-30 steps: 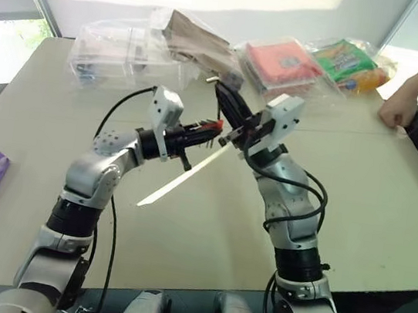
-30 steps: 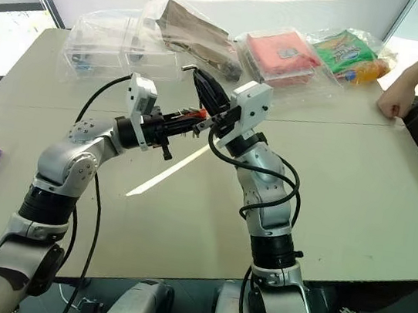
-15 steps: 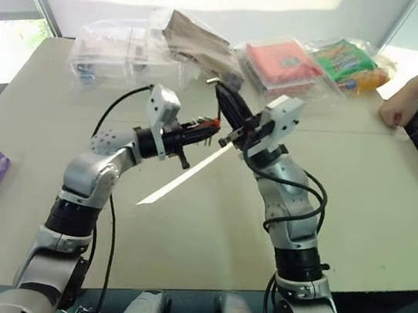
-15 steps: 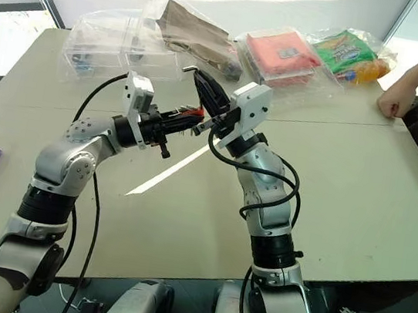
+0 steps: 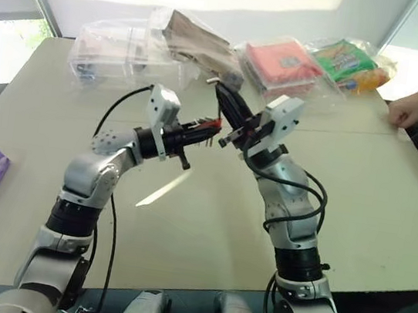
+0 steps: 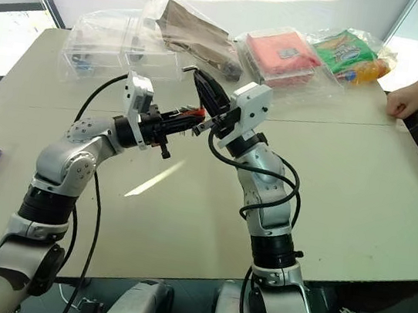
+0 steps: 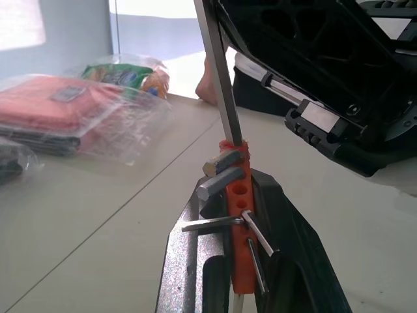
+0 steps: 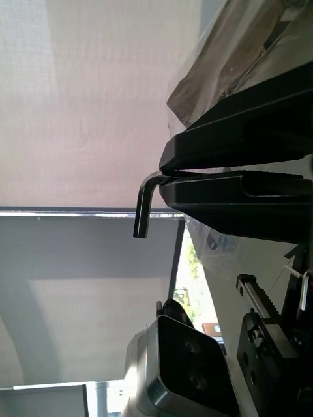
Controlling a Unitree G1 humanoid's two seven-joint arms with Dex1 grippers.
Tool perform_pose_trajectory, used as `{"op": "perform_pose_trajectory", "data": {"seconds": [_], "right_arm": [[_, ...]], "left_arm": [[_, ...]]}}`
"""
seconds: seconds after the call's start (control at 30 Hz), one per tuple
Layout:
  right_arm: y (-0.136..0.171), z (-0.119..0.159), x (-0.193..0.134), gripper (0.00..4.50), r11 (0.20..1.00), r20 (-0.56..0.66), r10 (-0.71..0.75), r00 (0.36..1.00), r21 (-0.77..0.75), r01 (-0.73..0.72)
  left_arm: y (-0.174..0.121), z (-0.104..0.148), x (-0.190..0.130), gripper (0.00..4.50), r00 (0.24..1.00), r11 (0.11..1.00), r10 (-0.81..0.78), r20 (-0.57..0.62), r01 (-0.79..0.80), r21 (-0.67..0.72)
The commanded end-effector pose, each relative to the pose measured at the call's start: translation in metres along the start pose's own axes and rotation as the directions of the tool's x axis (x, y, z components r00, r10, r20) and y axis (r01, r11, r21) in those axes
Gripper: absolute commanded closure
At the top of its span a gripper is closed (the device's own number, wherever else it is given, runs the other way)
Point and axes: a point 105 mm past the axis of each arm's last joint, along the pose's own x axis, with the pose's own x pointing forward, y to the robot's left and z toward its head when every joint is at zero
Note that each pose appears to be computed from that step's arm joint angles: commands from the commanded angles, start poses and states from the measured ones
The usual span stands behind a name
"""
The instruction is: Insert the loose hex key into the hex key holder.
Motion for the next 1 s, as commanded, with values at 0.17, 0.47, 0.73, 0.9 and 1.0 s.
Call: {"op": "perform_pose_trajectory", "data": {"seconds": [0.17, 0.47, 0.73, 0.9, 1.0], "right_arm": [[0.001, 0.010, 0.004, 4.48, 1.000, 0.044, 0.006, 0.999, -0.021, -0.005], [-0.001, 0.010, 0.003, 4.48, 1.000, 0.044, -0.009, 0.999, -0.025, 0.010], [-0.003, 0.010, 0.001, 4.48, 0.999, 0.045, -0.018, 0.999, -0.028, 0.020], [-0.004, 0.010, 0.000, 4.48, 0.999, 0.042, -0.029, 0.999, -0.027, 0.030], [-0.005, 0.009, -0.001, 4.48, 0.999, 0.038, -0.033, 0.999, -0.026, 0.034]], "left_arm": [[-0.004, 0.015, -0.001, 4.50, 0.998, 1.000, -0.019, 0.052, 0.018, 0.014], [-0.007, 0.018, -0.001, 4.50, 0.998, 0.999, -0.031, 0.063, 0.032, -0.007], [-0.002, 0.024, -0.001, 4.50, 0.996, 1.000, -0.002, 0.085, 0.005, -0.027], [0.000, 0.027, -0.001, 4.50, 0.995, 1.000, 0.006, 0.095, -0.003, -0.031], [0.000, 0.028, -0.001, 4.50, 0.995, 1.000, 0.007, 0.096, -0.004, -0.028]]}}
